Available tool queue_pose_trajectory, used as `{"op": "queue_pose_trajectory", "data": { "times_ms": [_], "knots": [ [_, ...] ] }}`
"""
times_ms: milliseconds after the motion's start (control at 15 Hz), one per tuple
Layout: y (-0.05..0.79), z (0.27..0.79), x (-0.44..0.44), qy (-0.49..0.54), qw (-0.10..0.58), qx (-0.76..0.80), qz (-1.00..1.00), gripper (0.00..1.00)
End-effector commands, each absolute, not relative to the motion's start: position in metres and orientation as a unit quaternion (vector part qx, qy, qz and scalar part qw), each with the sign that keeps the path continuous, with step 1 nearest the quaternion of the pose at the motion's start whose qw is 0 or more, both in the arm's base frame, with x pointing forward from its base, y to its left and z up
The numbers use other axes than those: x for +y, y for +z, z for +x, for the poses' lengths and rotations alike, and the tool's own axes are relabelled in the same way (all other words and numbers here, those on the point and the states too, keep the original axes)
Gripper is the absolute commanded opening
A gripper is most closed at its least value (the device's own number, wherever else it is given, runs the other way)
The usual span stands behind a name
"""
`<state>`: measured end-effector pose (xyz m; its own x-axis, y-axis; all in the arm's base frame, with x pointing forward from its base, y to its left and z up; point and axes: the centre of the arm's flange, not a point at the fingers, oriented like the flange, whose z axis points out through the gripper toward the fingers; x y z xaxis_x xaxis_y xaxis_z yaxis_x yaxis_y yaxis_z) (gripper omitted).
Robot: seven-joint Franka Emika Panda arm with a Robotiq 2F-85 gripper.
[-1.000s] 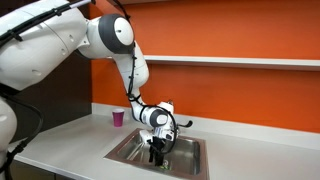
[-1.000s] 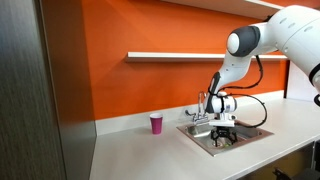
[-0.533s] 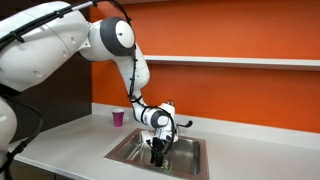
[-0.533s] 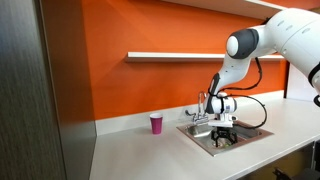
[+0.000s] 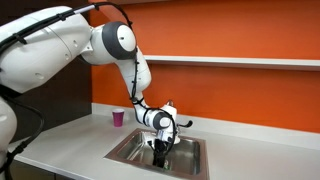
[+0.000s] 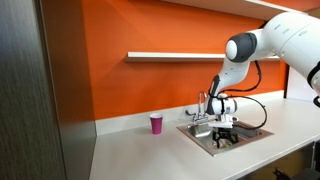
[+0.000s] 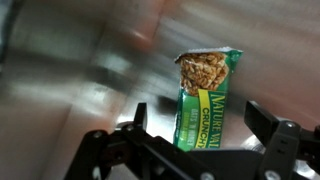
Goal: Remove the green packet from the sink
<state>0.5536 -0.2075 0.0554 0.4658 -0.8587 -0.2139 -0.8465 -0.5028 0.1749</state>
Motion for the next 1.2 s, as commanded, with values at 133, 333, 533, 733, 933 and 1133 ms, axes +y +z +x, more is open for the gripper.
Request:
{"op": "queue_pose_trajectory", "data": {
  "times_ms": [133, 333, 533, 733, 933, 1133],
  "knots": [
    [0.0520, 0.5617, -0.2158, -0.149, 0.020, -0.518, 0.842, 1.00],
    [0.0503, 0.5616, -0.2180, -0.150, 0.022, -0.519, 0.841, 0.72],
    [0.0517, 0.5643, -0.2177, -0.149, 0.022, -0.518, 0.842, 0.62],
    [0.0519, 0.5666, -0.2182, -0.148, 0.020, -0.516, 0.843, 0.37],
    [0.0509, 0.5671, -0.2187, -0.148, 0.018, -0.515, 0.844, 0.16],
    [0.0509, 0.5684, -0.2183, -0.150, 0.018, -0.512, 0.846, 0.16]
  ]
}}
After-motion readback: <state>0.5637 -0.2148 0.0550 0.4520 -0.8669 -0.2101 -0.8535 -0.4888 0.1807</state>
